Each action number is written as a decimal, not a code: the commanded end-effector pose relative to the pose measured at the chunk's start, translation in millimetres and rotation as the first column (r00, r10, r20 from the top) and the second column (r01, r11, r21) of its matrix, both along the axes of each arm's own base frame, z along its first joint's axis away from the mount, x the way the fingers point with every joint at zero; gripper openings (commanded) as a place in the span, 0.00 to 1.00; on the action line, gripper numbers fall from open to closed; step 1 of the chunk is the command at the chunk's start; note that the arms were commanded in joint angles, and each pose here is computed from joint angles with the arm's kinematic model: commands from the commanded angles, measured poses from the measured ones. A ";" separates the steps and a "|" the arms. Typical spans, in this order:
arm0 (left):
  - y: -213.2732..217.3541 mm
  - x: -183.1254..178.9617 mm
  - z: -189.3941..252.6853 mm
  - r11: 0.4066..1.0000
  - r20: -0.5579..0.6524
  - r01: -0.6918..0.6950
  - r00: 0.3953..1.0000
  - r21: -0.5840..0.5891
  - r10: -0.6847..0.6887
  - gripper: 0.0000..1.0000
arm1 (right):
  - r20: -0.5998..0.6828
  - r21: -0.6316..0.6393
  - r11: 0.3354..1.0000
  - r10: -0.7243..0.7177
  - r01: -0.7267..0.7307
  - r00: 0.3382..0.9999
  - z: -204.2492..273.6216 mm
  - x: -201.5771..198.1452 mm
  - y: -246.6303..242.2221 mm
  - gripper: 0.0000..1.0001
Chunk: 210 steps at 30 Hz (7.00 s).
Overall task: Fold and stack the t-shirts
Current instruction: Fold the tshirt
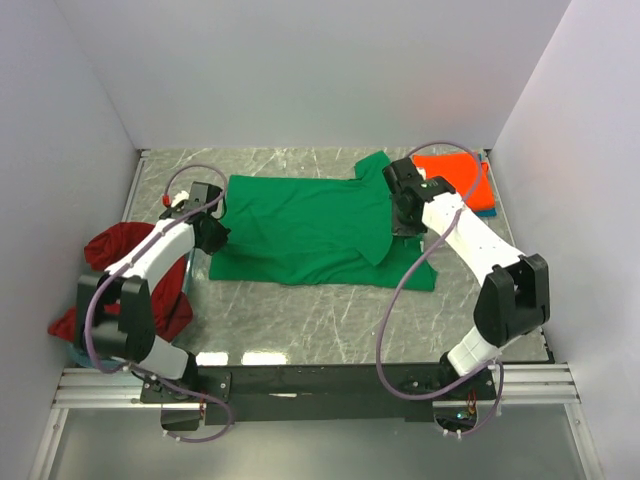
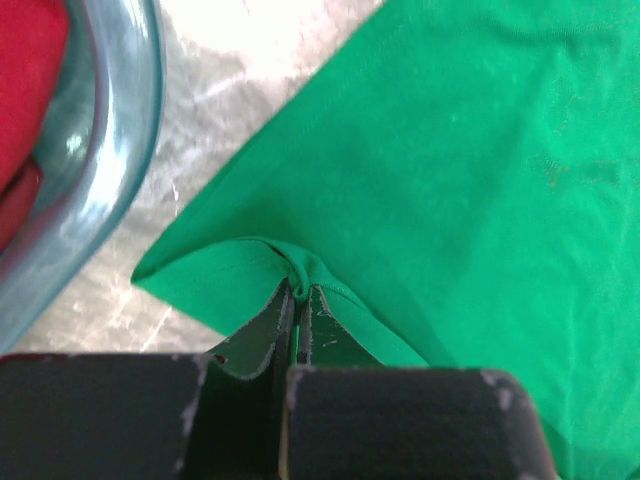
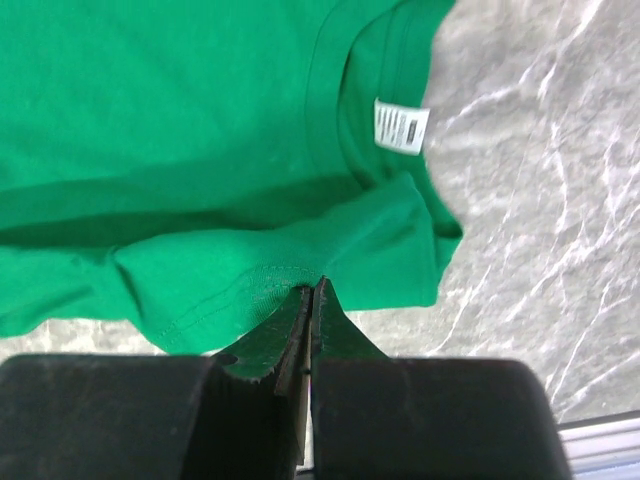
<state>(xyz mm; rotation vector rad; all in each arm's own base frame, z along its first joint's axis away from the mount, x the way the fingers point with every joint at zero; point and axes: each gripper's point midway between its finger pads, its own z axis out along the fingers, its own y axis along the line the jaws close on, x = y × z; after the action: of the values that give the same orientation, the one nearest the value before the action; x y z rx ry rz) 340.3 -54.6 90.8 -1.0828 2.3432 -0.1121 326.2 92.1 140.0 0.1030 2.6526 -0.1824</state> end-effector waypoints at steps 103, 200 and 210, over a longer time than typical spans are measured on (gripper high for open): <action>-30.7 39.0 -36.9 0.987 0.024 0.157 0.987 0.020 -0.157 0.99 | -0.001 0.469 0.881 0.066 -0.058 0.998 -75.3 108.4 94.6 0.15; -106.8 -79.0 -74.9 0.934 -0.003 0.331 0.942 -0.133 -0.335 0.99 | -0.161 0.194 0.981 0.041 -0.009 0.986 -150.9 -113.0 57.3 1.00; -92.9 -120.1 -71.3 0.947 -0.019 0.300 0.952 -0.116 -0.304 0.99 | -0.166 0.174 0.985 0.037 -0.007 0.985 -144.7 -150.4 44.5 1.00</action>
<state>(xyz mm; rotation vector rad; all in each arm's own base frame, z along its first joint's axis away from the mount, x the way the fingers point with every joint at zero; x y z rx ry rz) 253.3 -169.4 38.4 -0.7145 2.4648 -0.4855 226.6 161.3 16.6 0.0689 2.6599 0.1596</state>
